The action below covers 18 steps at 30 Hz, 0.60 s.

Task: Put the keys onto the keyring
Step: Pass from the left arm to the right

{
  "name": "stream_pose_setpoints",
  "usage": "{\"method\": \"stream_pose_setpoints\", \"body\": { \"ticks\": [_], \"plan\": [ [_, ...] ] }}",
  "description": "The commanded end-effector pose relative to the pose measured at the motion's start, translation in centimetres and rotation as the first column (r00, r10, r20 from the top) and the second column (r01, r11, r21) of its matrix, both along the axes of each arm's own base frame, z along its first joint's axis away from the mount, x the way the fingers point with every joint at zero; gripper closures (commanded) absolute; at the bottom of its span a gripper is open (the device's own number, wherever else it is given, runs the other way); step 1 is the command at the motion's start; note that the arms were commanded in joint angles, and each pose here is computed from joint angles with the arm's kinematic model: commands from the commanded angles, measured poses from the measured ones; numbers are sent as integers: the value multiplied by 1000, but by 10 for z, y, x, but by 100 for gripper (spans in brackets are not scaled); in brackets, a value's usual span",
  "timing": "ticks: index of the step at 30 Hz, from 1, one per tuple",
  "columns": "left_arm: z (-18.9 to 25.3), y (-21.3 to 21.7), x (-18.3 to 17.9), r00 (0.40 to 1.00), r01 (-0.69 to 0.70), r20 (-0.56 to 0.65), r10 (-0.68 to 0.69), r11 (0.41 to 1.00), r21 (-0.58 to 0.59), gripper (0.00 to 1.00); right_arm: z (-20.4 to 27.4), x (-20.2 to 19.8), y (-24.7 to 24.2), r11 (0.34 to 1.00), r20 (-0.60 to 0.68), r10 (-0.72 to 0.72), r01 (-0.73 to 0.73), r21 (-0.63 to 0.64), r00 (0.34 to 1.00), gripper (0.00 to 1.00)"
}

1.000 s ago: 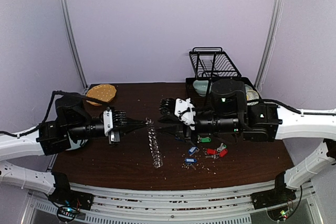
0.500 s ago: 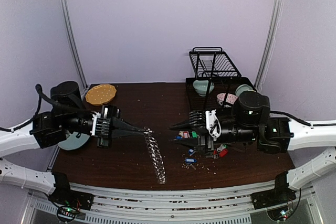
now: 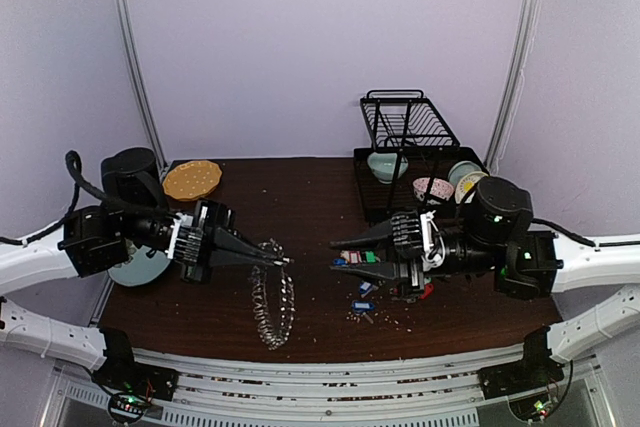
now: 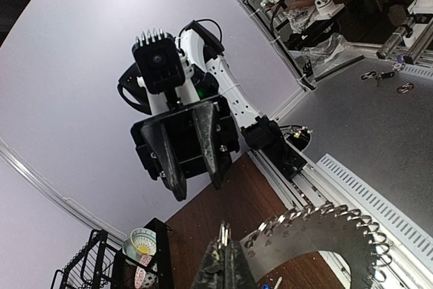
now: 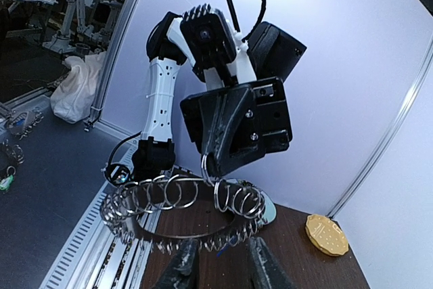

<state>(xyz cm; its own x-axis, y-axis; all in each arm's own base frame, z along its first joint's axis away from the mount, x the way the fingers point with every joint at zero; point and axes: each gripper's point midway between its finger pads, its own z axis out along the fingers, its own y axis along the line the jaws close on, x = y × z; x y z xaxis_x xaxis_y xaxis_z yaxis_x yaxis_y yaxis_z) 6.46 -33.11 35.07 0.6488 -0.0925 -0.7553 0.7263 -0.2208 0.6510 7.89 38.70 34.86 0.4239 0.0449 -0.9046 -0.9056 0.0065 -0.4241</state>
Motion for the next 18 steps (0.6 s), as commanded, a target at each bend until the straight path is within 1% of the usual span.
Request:
{"method": "stream_pose_setpoints", "body": {
  "ticks": [1,4,8,14,18],
  "plan": [
    [20,1,6,998,-42,42,45,997,-71,100,21,-6,8,997,40,36,-38,63,999,75],
    [19,1,13,994,-90,49,94,993,-78,100,17,-3,20,999,35,41,-41,20,999,74],
    [12,1,22,988,-141,51,144,988,-57,100,17,13,32,999,32,-33,33,11,999,70],
    [5,3,33,975,-212,57,214,976,-39,100,19,30,47,994,21,-104,105,-25,994,78],
    [2,4,37,968,-242,60,244,969,-44,100,12,30,55,994,37,-96,98,-50,995,78]
  ]
}}
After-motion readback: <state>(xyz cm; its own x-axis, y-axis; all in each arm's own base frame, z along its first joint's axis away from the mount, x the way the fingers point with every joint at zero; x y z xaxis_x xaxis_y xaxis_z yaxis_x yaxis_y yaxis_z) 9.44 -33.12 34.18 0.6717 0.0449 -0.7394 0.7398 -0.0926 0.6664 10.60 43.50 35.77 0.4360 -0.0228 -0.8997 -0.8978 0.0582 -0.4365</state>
